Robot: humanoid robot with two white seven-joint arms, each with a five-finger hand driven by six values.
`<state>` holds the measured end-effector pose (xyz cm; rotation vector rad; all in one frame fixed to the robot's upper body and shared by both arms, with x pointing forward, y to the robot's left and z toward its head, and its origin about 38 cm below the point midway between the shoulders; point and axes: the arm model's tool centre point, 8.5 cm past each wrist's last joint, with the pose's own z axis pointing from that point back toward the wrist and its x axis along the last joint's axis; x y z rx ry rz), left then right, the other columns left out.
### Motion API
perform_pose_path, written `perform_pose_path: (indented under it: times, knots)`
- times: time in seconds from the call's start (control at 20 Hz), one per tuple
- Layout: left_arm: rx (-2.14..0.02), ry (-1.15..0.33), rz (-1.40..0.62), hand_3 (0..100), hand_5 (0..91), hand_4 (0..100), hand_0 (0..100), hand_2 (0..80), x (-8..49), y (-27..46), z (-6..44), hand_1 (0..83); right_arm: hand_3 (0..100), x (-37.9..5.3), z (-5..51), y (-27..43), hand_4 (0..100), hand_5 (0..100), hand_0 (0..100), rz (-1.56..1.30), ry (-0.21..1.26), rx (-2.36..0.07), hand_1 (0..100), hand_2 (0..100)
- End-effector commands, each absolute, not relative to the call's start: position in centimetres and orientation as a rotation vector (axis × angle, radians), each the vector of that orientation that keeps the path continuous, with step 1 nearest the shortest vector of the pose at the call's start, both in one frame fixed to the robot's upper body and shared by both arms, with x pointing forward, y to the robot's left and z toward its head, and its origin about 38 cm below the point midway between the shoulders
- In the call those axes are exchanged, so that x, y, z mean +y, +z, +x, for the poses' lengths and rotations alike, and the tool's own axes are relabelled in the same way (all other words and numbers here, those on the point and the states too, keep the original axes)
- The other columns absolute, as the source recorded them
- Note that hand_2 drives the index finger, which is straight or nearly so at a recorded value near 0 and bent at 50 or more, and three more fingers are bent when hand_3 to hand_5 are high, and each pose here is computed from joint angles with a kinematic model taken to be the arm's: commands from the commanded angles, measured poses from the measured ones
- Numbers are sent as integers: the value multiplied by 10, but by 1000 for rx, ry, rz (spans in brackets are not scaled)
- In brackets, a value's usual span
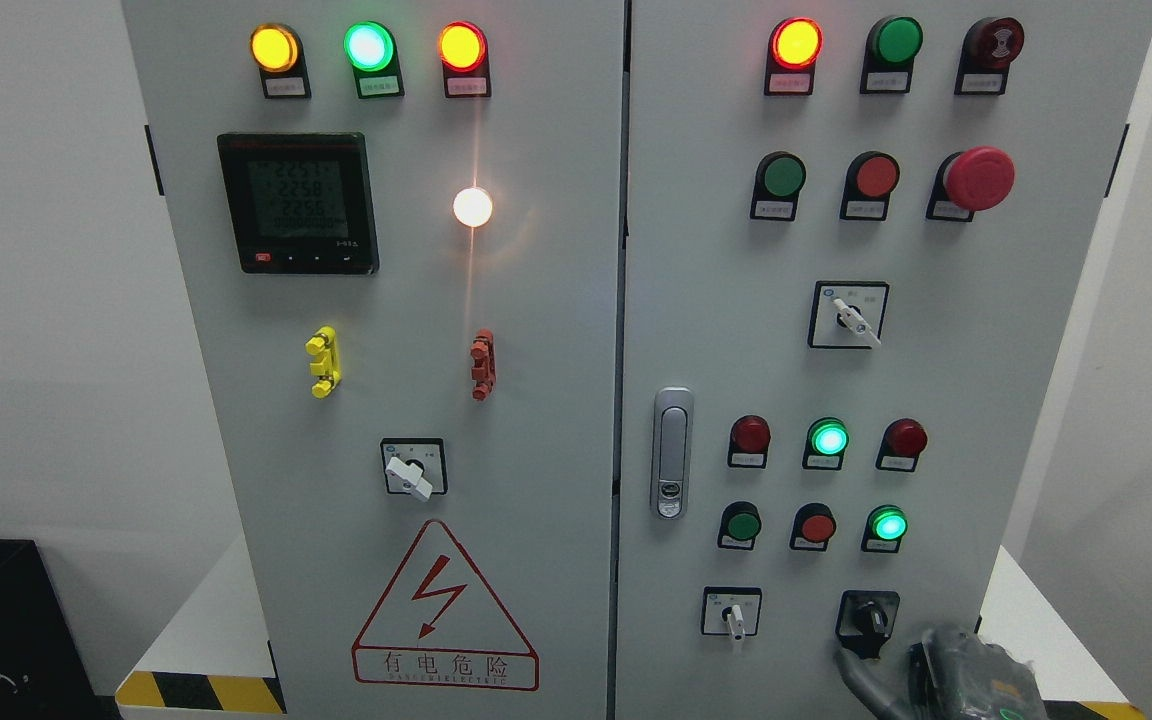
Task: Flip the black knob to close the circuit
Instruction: 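Raise the right hand toward the black rotary knob at the cabinet bottom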
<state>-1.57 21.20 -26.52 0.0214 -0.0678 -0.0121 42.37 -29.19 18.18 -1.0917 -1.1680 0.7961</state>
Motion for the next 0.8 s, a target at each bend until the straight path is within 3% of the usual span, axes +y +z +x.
perform_pose_path:
  times: [0.0, 0.75]
  knots:
    - [-68, -12, 22, 0, 0, 0, 120, 0, 212, -265, -16, 556, 1000, -296, 426, 186, 923, 886, 0, -1098, 777, -1168, 0, 900]
    - [-68, -12, 22, 0, 0, 0, 120, 0, 212, -265, -16, 556, 1000, -303, 425, 184, 925, 885, 0, -1101, 763, -1153, 0, 896]
